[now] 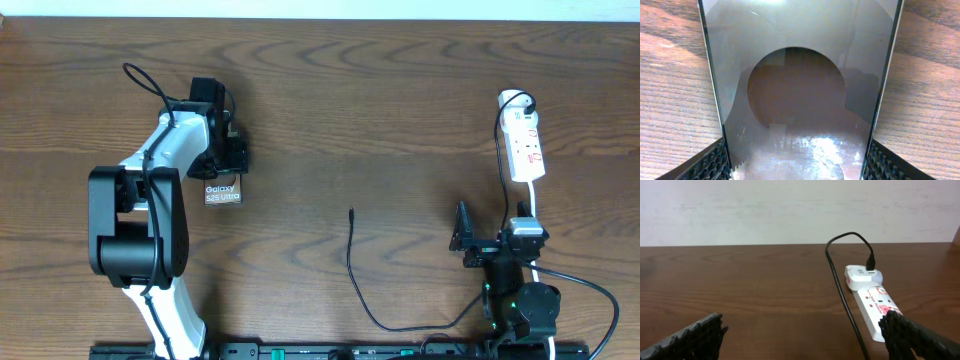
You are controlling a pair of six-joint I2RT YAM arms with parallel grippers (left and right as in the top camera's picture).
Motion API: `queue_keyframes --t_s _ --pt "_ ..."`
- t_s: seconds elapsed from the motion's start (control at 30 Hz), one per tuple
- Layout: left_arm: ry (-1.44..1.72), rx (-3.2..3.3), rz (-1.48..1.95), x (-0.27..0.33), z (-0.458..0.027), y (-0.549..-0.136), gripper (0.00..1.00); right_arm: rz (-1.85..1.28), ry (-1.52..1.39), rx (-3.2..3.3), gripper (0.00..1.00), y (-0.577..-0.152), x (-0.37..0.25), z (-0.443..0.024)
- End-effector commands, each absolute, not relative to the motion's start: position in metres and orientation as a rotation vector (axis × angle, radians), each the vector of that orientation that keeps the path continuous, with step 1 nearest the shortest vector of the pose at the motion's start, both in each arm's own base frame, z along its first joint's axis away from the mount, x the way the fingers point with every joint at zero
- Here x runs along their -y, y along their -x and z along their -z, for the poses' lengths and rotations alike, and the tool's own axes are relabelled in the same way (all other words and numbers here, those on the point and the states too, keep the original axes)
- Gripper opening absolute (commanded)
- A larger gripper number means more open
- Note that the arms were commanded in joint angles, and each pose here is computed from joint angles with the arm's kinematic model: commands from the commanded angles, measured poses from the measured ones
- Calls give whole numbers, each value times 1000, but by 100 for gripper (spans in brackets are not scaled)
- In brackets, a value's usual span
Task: Plug charger to phone and switch on socket
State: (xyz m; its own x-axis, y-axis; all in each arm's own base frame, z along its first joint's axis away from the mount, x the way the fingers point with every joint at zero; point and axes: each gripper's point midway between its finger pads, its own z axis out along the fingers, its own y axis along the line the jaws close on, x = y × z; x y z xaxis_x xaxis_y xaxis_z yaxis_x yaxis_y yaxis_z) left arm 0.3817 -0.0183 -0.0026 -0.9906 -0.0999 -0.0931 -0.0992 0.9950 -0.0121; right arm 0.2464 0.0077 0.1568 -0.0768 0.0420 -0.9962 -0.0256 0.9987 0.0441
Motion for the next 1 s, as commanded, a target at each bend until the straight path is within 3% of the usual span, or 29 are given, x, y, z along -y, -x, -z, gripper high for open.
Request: queue_keyframes --t_s 0.0,0.2,0.97 --pt "167 -3094 12 18 16 -367 33 -53 -27 -1646 99 -246 -5 -156" --pt "167 -3094 12 18 16 -367 8 -52 -27 -1646 99 -246 -5 -156" --pt "165 -3065 17 18 11 -377 7 -53 -27 -1646 99 -246 -5 -156"
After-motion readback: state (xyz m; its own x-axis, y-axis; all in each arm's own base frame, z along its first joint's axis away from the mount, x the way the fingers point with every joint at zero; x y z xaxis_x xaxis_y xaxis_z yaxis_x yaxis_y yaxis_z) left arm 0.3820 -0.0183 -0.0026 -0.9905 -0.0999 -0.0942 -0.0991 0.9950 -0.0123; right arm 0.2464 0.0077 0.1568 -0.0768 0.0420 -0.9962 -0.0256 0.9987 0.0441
